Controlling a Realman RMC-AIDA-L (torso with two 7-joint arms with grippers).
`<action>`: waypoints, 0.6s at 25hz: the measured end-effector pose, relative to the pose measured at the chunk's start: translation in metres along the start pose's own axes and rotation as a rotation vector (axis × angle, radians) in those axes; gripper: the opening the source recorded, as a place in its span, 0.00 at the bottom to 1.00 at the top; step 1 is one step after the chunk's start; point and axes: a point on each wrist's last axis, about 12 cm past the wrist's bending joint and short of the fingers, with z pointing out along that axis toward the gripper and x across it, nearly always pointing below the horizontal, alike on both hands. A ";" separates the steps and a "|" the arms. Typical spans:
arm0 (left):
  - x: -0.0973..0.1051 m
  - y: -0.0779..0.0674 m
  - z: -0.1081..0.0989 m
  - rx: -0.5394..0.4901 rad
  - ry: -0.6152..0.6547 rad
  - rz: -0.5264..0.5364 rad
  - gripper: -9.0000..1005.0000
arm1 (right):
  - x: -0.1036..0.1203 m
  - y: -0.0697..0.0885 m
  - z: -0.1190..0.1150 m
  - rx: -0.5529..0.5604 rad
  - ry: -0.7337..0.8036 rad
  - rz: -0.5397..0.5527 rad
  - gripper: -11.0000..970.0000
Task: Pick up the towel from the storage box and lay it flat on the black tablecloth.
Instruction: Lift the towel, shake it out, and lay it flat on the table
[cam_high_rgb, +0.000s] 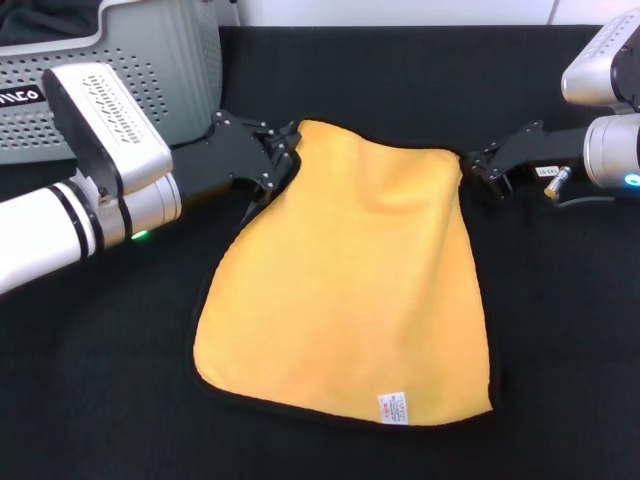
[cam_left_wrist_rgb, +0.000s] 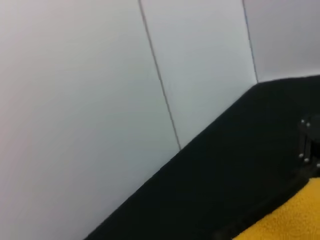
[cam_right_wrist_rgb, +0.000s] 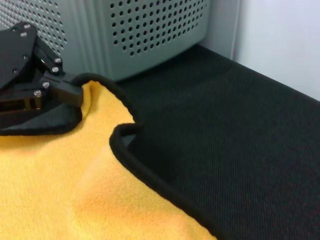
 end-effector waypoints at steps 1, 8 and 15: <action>0.000 0.000 0.001 0.002 0.002 0.030 0.02 | 0.000 0.000 0.000 0.000 0.000 0.000 0.09; -0.001 -0.002 0.005 0.001 0.016 0.169 0.02 | 0.002 0.000 0.000 0.001 0.003 0.001 0.09; -0.001 -0.001 0.005 -0.012 0.012 0.176 0.02 | 0.002 0.000 0.000 0.002 0.001 0.004 0.09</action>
